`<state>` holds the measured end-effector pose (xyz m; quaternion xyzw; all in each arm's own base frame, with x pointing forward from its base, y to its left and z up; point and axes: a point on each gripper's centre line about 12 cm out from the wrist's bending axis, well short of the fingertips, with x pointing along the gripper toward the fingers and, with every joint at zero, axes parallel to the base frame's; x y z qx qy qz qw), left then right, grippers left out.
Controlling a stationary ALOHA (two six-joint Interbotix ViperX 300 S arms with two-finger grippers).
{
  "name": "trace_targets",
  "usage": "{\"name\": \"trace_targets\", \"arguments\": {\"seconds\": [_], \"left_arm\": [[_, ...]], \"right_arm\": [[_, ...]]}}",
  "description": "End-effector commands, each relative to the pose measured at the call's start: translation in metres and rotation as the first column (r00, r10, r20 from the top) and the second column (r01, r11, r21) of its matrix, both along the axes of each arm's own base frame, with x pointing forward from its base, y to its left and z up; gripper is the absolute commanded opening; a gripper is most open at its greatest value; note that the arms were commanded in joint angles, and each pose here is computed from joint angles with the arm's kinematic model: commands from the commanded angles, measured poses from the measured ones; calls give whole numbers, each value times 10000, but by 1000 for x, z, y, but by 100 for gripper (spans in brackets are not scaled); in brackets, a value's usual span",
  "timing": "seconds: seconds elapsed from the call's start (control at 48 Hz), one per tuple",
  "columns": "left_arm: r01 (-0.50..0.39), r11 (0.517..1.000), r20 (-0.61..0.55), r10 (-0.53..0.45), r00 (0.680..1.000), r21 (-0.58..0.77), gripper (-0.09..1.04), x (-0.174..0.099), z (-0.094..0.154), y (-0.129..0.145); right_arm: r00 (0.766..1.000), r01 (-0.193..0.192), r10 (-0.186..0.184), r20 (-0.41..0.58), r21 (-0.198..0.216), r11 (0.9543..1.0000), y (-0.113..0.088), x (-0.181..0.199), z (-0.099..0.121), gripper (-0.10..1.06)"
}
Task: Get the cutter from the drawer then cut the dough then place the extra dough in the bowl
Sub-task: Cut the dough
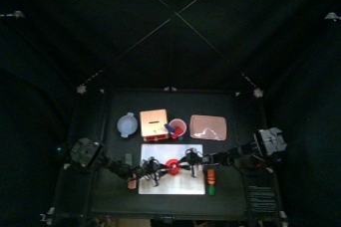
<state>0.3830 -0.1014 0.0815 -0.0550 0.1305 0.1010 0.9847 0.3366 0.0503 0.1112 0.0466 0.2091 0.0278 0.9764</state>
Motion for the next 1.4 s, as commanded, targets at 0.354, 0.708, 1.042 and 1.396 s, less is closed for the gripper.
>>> {"name": "trace_targets", "arguments": {"seconds": [0.354, 0.708, 1.042, 1.396], "left_arm": [[62, 9988, 289, -77, 9996, 496, 56, 3, 21, 5], [51, 9987, -86, -47, 10000, 516, 56, 4, 16, 6], [2, 9988, -266, 11, 9996, 488, 56, 4, 9, 6], [-20, 9994, -722, 46, 9974, 355, 56, 7, -3, 4]], "right_arm": [[9991, -148, 150, 406, -38, 9999, 3, 8, 12, 54], [9999, -116, 116, -121, -11, 9999, 3, 3, 4, 54], [9989, -169, 168, -441, -30, 9999, 4, 1, 0, 54], [9978, -194, 190, -637, -54, 9998, 4, 0, -4, 54]]}}
